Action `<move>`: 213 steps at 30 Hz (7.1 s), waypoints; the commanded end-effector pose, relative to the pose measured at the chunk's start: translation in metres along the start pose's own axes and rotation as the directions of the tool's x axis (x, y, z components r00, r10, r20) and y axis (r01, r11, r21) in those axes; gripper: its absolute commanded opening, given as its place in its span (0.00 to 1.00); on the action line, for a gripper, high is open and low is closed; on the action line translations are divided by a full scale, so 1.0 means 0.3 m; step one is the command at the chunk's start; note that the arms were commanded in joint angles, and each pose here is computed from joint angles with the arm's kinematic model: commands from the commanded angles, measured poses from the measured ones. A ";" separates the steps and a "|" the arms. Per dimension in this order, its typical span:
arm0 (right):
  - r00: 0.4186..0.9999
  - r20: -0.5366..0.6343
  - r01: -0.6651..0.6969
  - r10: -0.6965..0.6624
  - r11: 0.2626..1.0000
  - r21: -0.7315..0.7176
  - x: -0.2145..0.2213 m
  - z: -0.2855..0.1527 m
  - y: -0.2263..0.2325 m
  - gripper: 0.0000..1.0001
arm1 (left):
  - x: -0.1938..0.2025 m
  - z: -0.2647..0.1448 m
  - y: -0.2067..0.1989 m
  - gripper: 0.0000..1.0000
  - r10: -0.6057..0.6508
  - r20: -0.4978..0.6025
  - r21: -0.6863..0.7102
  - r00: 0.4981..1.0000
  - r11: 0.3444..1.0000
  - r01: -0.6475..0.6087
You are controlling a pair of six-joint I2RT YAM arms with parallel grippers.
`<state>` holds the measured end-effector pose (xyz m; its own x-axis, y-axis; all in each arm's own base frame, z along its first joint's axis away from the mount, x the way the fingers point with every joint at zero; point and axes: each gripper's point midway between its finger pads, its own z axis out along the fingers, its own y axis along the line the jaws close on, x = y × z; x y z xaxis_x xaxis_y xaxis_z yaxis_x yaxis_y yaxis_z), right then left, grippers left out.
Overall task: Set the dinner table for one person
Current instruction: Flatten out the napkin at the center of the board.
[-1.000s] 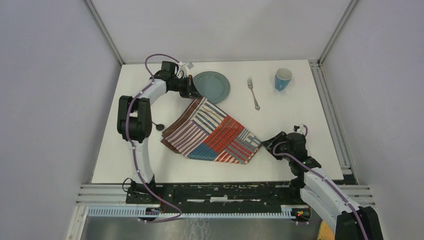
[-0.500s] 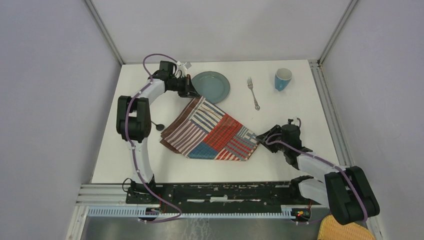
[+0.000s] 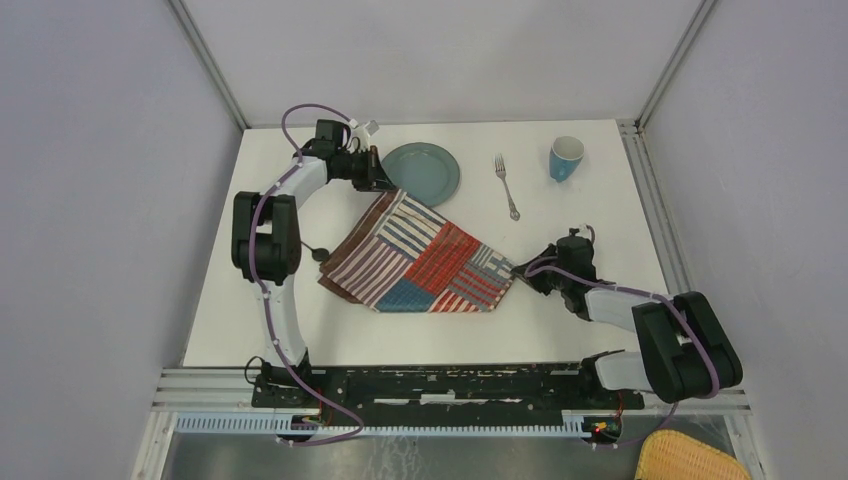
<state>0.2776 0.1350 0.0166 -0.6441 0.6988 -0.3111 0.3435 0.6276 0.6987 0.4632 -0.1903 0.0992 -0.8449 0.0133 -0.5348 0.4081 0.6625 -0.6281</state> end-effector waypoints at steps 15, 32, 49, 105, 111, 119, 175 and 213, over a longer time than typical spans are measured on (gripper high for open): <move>0.956 0.111 0.285 -0.272 0.951 -0.121 -0.320 -0.059 0.506 0.00 | -0.266 -0.127 -0.136 0.02 0.030 0.231 -0.086 0.973 0.996 -0.011; 0.940 0.110 0.340 -0.323 0.919 -0.200 -0.542 0.126 0.793 0.00 | -0.459 -0.237 -0.192 0.02 0.068 0.373 -0.174 0.925 0.985 -0.003; 0.896 0.263 0.425 -0.358 0.863 -0.273 -0.851 0.050 0.959 0.00 | -0.622 -0.363 -0.322 0.02 0.169 0.513 -0.173 0.842 0.981 -0.091; 0.904 0.372 0.303 -0.209 0.928 -0.215 -0.850 -0.128 0.721 0.00 | -0.378 -0.729 -0.182 0.02 0.079 0.691 -0.133 0.719 0.991 0.019; 0.920 0.341 0.286 -0.193 0.925 -0.248 -0.867 -0.075 0.749 0.00 | -0.393 -0.685 -0.150 0.02 0.036 0.684 -0.078 0.729 0.997 0.025; 0.906 0.361 0.327 -0.221 0.906 -0.267 -0.971 -0.003 0.838 0.00 | -0.473 -0.643 -0.100 0.02 0.003 0.688 -0.034 0.726 0.999 0.028; 0.906 0.354 0.368 -0.232 0.845 -0.388 -0.671 -0.262 0.794 0.00 | -0.196 -0.674 -0.349 0.02 -0.001 0.719 0.045 0.695 0.998 -0.045; 0.903 0.090 0.420 -0.421 0.817 -0.396 0.047 -0.460 0.306 0.00 | 0.304 -0.709 -0.487 0.02 -0.075 0.595 0.013 0.800 0.996 0.083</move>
<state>0.2151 0.1558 0.1467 -0.6717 0.4180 -0.6116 -0.2299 0.6672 0.7085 0.2596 -0.1349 0.2390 -0.5402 -0.4823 -0.6896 0.3556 0.6118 -0.7065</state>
